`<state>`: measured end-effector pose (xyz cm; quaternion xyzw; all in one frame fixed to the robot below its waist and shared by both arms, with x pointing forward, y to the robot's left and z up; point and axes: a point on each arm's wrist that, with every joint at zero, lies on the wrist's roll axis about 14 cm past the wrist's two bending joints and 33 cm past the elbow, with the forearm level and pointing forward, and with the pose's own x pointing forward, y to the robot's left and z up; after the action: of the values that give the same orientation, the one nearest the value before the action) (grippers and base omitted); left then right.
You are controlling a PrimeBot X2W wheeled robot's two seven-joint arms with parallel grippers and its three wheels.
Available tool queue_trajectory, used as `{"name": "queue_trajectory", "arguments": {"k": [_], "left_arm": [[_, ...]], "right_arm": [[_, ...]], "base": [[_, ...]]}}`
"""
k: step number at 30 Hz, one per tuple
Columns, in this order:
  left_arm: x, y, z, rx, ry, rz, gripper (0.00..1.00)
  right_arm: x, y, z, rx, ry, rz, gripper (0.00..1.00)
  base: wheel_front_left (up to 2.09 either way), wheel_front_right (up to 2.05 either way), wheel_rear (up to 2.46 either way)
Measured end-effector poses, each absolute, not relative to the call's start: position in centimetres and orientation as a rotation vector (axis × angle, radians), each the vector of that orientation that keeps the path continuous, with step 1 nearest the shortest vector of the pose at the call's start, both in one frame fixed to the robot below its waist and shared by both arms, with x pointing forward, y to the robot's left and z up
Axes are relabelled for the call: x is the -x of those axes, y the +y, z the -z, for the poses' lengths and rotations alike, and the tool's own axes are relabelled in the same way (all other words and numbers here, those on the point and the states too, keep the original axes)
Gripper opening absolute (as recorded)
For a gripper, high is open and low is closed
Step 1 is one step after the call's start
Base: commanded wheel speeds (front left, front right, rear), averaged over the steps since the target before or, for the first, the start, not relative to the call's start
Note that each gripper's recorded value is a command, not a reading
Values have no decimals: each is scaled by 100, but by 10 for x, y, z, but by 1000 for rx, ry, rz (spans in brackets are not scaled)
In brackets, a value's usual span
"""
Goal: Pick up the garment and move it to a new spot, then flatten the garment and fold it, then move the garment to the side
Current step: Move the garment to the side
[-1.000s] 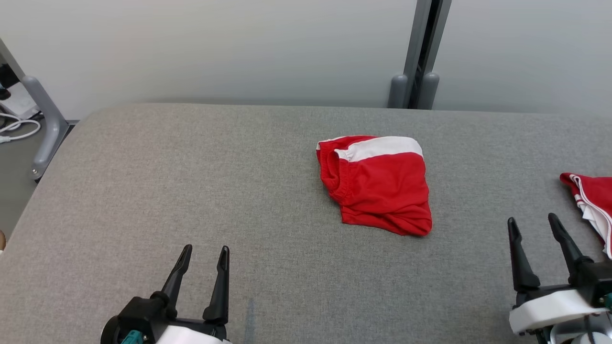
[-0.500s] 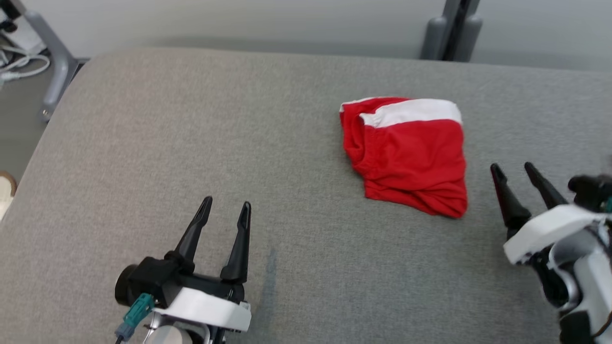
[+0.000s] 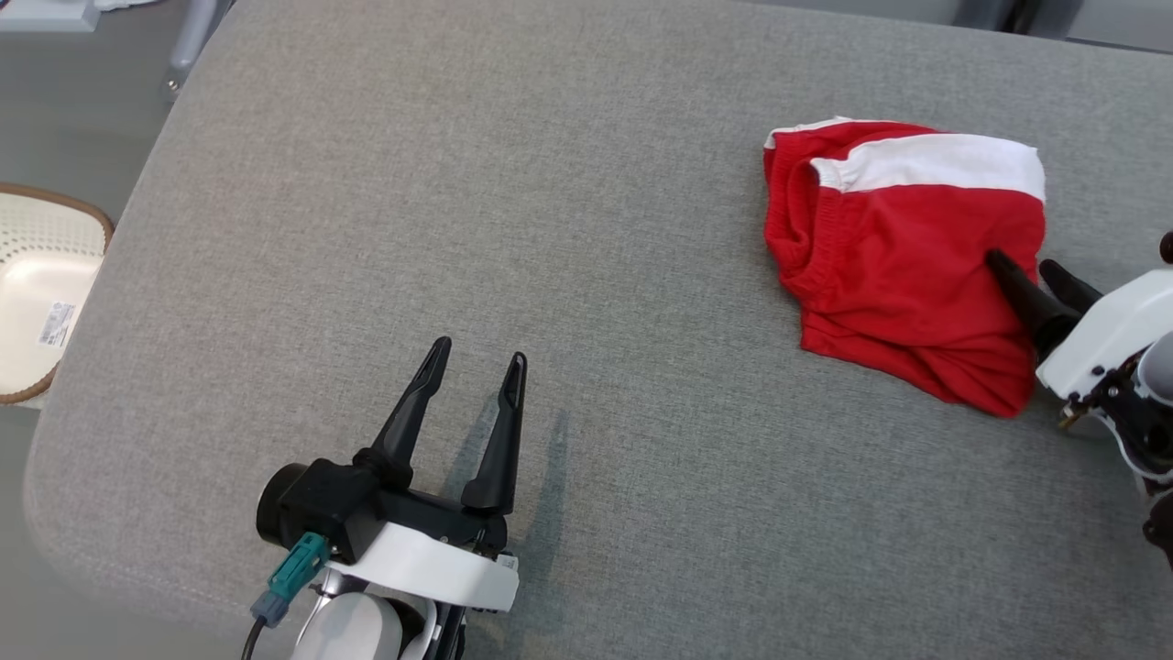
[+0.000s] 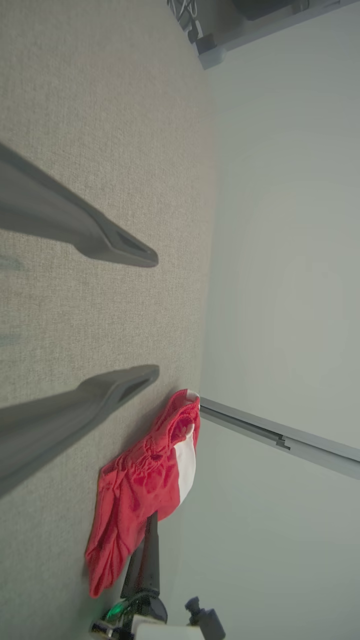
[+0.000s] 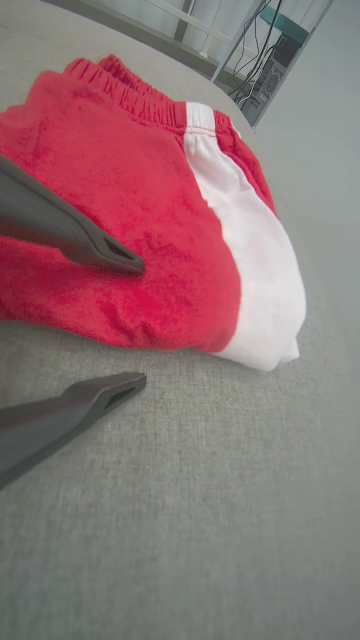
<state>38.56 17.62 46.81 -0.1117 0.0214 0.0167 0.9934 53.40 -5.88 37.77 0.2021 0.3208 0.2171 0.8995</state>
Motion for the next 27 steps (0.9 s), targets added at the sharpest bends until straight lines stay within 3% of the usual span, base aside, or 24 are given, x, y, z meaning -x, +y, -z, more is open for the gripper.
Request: {"name": "queue_trajectory", "arguments": {"k": [9,10,11,12,20,27], "left_arm": [[-386,185,-465,213,53,-61,100],[-385,186,-465,210,53,-64,100],[-385,187,-465,207,53,-71,100],[-385,188,-465,206,52,-74,100],[-385,188,-469,201,43,-70,100],[-390,174,-475,213,21,-25,100]], "right_arm": [[-540,-27,-372,-469,752,-525,100],[-540,-24,-372,-468,760,-535,45],[-539,-20,-372,-470,768,-546,27],[-538,-16,-372,-474,772,-556,0],[-534,-10,-376,-425,755,-593,0],[-524,-32,-385,-97,650,-669,0]], "base": [[0,0,0],[0,0,0],[0,0,0],[0,0,0],[0,0,0],[0,0,0]]}}
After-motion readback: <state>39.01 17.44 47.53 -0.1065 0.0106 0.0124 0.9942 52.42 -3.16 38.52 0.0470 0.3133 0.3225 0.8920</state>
